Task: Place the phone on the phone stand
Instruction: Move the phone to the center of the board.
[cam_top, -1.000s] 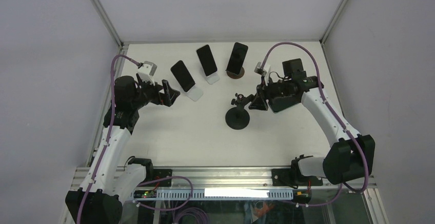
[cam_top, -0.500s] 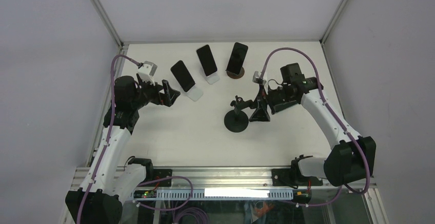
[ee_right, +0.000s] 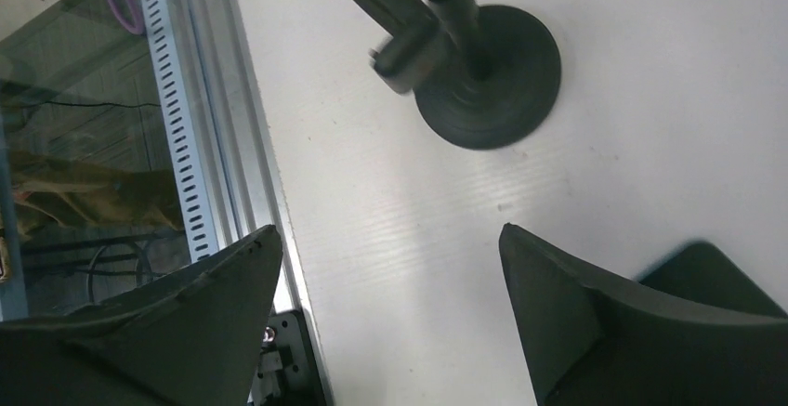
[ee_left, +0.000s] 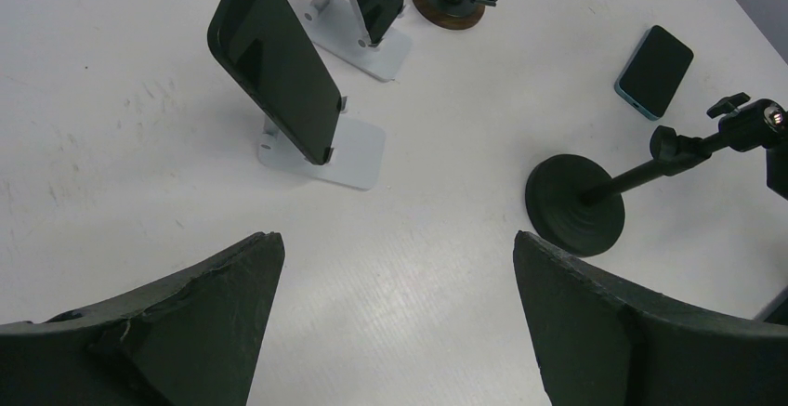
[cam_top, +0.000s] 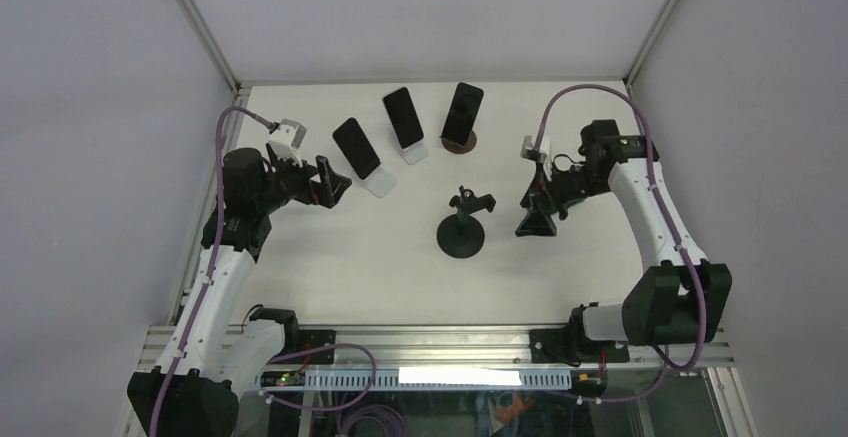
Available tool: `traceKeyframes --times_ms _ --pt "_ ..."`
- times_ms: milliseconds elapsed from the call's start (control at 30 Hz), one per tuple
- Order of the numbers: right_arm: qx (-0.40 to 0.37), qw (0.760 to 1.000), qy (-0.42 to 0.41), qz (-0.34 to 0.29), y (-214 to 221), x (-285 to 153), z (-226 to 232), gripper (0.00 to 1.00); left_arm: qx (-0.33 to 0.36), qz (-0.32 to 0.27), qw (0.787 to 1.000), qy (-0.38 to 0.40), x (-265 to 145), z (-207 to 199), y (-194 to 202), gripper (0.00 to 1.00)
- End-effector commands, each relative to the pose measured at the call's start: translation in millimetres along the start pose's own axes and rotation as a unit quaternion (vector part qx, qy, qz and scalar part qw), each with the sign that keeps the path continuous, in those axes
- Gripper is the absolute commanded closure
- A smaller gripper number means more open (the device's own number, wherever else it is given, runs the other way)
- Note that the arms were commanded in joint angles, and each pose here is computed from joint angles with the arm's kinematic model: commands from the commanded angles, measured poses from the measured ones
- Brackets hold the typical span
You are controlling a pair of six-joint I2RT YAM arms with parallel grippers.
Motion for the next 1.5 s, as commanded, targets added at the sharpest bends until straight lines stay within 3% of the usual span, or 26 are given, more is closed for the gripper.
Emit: traceKeyframes --times_ms 0,433,800,1467 --pt "-0.024 0.999 0.017 0.024 12.0 -25.3 -18.8 0.09 0.005 -0.02 1.0 0.006 -2.5 -1.0 -8.9 0.02" --pt "-0.166 0.965 0.07 0.193 56.4 -47.1 -144.0 0.05 0.007 -0.023 1.0 0.006 -3.3 -1.3 -10.0 0.02" --pt "-0.254 0.943 0.094 0.192 50.7 -30.3 -205.9 0.02 0.006 -0.022 1.0 0.006 -2.5 -1.0 -9.5 0.02" --pt "-0.271 0.924 0.078 0.26 61.0 -11.8 -238.6 0.01 0.004 -0.02 1.0 0.01 -1.3 -1.6 -8.2 0.02"
Point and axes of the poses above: each gripper's point midway between its finger pads, its own x axis out along the fingers, its own z axis along the line the jaws close on, y = z × x, the point moved 1 cm from there along -x, back along the fingers, and after that the axes turned 14 degrees about x, right-handed, at the moved point
